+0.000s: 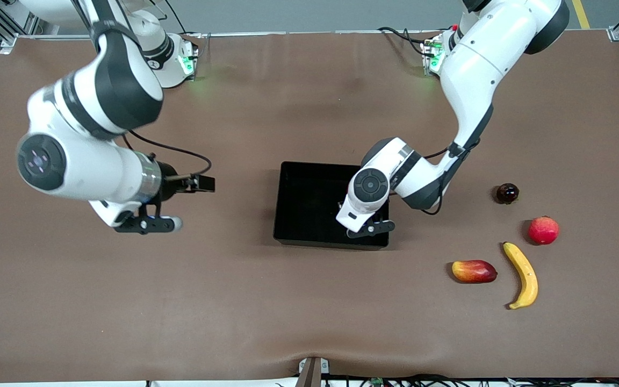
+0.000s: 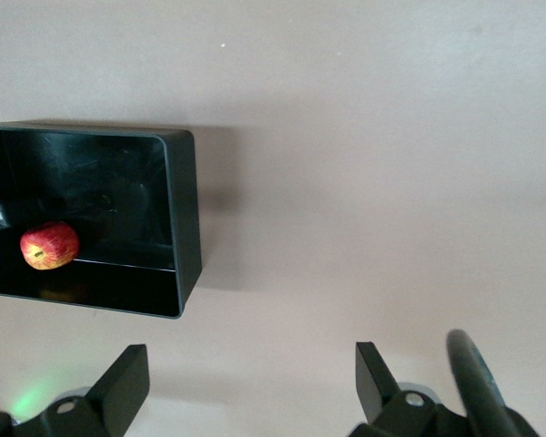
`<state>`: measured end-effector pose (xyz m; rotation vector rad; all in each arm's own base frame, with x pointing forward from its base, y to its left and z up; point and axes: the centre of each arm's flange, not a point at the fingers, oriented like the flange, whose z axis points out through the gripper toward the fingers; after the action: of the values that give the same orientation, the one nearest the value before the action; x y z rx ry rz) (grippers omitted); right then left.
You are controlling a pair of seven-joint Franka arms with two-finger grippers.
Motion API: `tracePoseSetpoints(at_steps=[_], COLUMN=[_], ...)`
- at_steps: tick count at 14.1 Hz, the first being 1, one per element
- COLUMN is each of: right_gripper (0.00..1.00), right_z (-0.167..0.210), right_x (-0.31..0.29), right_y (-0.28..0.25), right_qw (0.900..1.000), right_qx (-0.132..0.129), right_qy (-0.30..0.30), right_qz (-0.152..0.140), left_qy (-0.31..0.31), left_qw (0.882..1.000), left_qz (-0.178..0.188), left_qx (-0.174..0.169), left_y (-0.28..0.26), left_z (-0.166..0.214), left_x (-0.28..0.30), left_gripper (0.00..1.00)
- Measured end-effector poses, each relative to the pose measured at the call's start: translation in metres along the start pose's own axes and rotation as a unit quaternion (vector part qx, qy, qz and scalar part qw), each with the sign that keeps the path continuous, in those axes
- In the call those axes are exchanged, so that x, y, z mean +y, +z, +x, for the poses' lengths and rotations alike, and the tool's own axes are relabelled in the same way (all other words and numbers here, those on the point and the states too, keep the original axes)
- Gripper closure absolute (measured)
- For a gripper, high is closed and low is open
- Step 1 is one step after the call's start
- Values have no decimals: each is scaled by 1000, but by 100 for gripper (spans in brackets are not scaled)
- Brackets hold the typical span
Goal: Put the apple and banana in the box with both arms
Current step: 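Withdraw the right gripper while the left gripper moves toward the banana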
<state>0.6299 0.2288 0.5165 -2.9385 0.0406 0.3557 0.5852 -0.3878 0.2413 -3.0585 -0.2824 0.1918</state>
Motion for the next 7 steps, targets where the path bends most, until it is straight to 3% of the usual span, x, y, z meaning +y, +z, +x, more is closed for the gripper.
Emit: tracePoseSetpoints(at_steps=[3, 7], right_gripper=[0, 0], right_z=[-6, -26], right_x=[60, 148], right_y=[-53, -124], right_qw=[999, 994], right_qx=[9, 43], right_qy=[38, 93], right_qz=[10, 28], left_qy=[-30, -27], left_qw=[999, 998], left_qz=[5, 11], left_qx=[29, 55], left_y=[-91, -168], left_z=[29, 85], left_x=[-36, -154], left_gripper=[0, 0])
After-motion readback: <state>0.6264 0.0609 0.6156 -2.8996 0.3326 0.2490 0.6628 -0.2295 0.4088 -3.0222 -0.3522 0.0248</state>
